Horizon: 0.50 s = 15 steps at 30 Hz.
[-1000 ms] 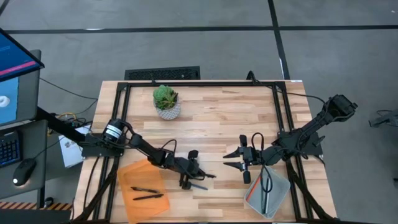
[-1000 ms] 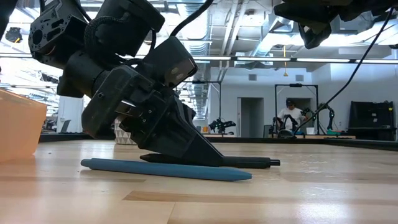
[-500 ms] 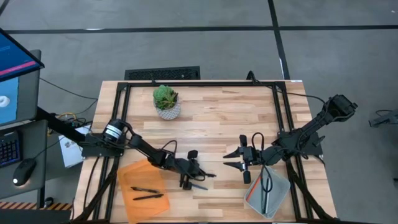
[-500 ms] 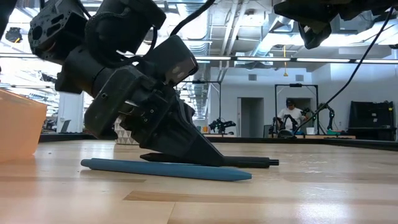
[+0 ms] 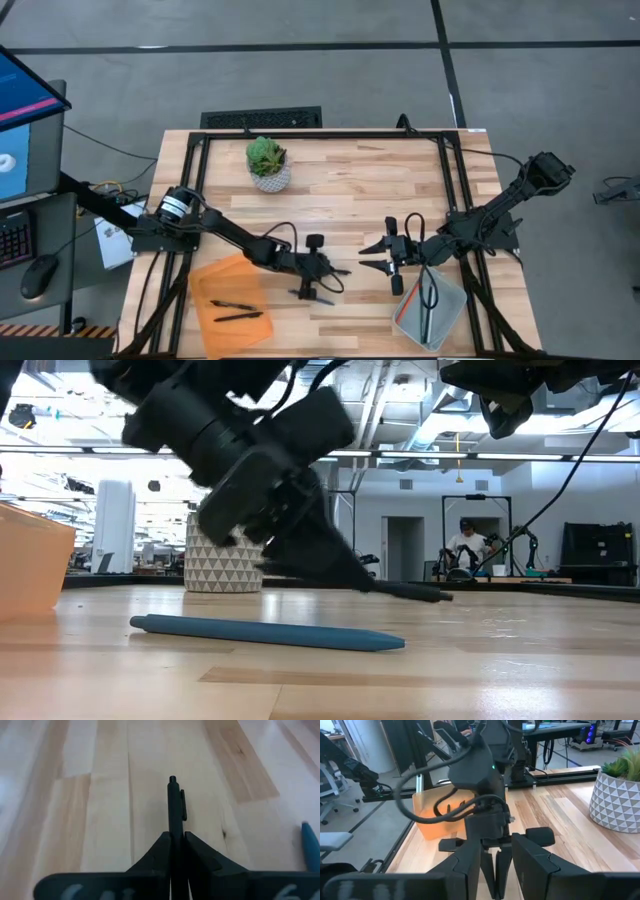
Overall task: Sort pens & pencils
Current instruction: Put the black pen into the orange bin
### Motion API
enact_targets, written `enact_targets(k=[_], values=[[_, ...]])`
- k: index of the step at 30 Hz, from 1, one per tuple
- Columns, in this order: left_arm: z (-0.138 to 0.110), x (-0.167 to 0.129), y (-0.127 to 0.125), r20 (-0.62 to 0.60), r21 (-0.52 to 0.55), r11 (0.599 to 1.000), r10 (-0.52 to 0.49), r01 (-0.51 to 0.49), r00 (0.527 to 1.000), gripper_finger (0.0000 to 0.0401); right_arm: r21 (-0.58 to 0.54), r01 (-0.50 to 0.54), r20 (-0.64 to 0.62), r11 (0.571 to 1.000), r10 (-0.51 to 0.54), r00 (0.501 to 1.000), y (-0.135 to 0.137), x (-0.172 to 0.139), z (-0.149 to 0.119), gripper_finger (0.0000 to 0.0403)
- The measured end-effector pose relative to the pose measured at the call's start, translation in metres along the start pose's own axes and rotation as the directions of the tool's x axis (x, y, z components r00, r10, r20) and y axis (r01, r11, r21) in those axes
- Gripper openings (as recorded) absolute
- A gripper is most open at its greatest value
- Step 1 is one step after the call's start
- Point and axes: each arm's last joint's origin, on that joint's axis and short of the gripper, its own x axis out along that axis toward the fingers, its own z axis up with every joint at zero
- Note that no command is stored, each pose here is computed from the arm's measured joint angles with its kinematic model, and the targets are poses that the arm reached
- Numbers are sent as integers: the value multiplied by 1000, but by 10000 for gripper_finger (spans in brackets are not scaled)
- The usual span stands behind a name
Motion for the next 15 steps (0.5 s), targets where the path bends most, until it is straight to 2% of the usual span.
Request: enact_targets(k=[9, 15], values=[[42, -8, 3, -136, 71, 993, 99, -90, 986, 19, -23, -14, -1, 1000, 14, 1000, 3, -2, -1, 134], [58, -47, -3, -205, 92, 994, 77, -59, 976, 19, -62, -59, 2, 996, 59, 998, 15, -9, -2, 134]])
